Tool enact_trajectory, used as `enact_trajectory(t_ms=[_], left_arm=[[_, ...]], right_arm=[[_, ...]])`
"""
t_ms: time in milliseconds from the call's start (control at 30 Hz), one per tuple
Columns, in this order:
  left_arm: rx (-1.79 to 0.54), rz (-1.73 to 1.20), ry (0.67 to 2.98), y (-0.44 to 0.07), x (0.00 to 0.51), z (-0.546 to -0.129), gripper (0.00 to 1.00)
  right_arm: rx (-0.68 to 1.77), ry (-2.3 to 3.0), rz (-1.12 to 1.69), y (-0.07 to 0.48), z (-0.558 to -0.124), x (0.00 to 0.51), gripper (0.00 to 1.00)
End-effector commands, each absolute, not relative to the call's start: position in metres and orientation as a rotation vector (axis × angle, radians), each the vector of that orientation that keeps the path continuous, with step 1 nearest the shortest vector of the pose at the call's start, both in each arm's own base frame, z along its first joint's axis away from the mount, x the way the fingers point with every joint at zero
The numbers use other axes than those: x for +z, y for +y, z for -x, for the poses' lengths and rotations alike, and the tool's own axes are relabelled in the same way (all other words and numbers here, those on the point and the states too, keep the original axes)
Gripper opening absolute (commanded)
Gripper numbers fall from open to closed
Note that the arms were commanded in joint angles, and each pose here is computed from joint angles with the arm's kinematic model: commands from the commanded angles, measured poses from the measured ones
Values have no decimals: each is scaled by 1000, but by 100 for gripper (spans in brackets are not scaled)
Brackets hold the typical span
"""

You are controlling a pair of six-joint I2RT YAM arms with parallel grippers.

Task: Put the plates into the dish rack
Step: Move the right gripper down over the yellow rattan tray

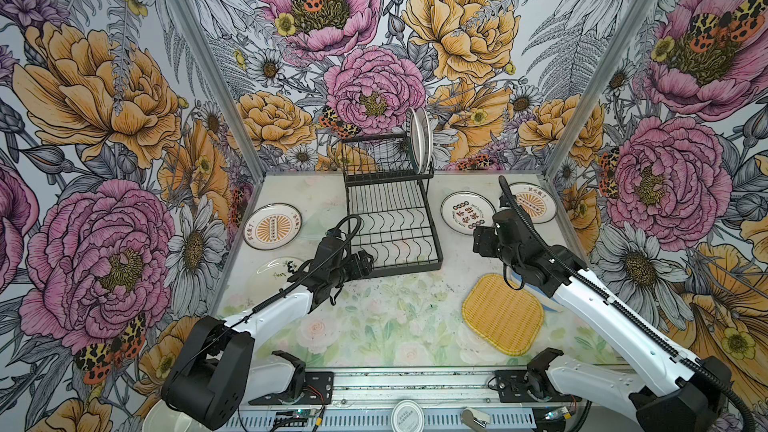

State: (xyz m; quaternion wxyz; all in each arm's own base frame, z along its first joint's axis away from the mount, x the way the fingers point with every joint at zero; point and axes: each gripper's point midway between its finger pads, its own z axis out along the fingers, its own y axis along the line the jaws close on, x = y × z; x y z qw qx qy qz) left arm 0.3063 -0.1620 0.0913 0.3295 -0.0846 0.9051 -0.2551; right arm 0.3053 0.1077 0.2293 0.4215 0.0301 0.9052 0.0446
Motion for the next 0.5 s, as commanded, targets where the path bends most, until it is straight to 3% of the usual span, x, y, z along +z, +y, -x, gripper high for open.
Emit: enact_trajectory(t_ms=[0,233,467], left_arm=[[-787,202,2298,-186,113,-312,87],[-815,178,2311,-203,111,-305,87],[-743,231,2322,-183,112,-299,90]], right_arm=[[145,2252,-85,106,-304,234,78],[155,2278,-91,105,-305,225,79],[200,2395,-199,93,-298,189,79]])
